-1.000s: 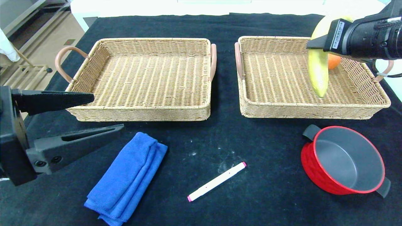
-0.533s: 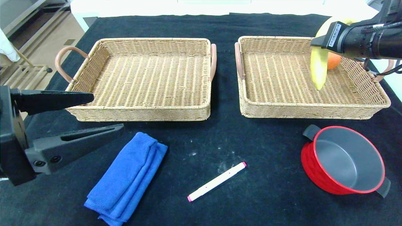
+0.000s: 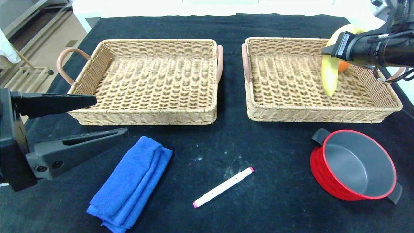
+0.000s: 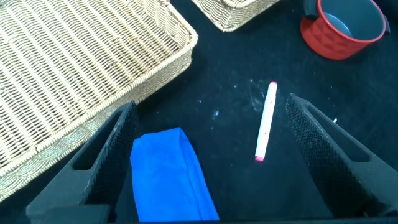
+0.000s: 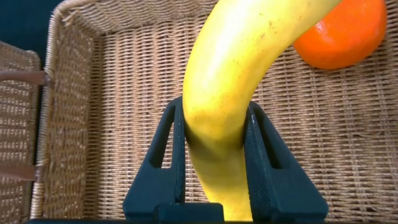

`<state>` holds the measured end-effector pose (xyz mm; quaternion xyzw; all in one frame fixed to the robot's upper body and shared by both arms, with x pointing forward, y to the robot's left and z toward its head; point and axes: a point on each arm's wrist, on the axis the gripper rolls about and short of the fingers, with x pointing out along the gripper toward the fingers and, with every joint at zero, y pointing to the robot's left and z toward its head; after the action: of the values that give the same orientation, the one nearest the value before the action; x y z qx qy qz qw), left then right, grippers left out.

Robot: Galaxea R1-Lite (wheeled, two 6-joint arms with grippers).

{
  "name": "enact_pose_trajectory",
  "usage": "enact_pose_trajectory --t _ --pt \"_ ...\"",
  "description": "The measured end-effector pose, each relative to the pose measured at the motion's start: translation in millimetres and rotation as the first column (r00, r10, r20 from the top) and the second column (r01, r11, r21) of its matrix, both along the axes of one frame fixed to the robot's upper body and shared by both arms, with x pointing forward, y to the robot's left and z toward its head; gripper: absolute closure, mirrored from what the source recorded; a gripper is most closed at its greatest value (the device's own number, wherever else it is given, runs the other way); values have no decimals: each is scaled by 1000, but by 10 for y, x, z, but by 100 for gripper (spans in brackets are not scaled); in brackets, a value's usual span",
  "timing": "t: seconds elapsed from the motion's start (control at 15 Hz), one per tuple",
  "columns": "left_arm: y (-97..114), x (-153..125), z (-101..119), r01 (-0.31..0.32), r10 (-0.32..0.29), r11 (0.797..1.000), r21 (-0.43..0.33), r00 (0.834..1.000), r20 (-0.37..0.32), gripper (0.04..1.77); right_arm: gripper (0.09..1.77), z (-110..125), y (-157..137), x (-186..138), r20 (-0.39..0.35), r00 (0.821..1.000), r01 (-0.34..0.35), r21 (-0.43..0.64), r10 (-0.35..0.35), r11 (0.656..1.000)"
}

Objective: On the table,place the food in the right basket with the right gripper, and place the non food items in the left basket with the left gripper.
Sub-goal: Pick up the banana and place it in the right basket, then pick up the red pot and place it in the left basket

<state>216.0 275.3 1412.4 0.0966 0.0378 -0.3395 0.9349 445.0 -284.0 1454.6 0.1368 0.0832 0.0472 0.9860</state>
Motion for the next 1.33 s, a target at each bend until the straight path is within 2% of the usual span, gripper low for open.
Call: enact_pose_trajectory --t 0.47,0.6,0.87,1.07,1.33 --pt "1 -2 -1 0 0 1000 0 1000 0 9 124 -15 -44 23 -3 1000 16 -2 -16 1000" --pt "3 -7 2 0 0 1000 -1 1000 1 9 98 -18 -47 23 -5 1000 16 -5 -16 1000" --pt "3 -8 3 1 -1 1000 -1 1000 2 9 65 -16 -45 13 -9 1000 13 -3 -13 1000" --pt "4 -11 4 0 0 1000 -1 1000 3 9 49 -37 -50 16 -22 1000 16 -7 -16 1000" --pt "5 -12 5 0 0 1000 -2 1000 4 9 35 -64 -56 10 -41 999 17 -9 -17 1000"
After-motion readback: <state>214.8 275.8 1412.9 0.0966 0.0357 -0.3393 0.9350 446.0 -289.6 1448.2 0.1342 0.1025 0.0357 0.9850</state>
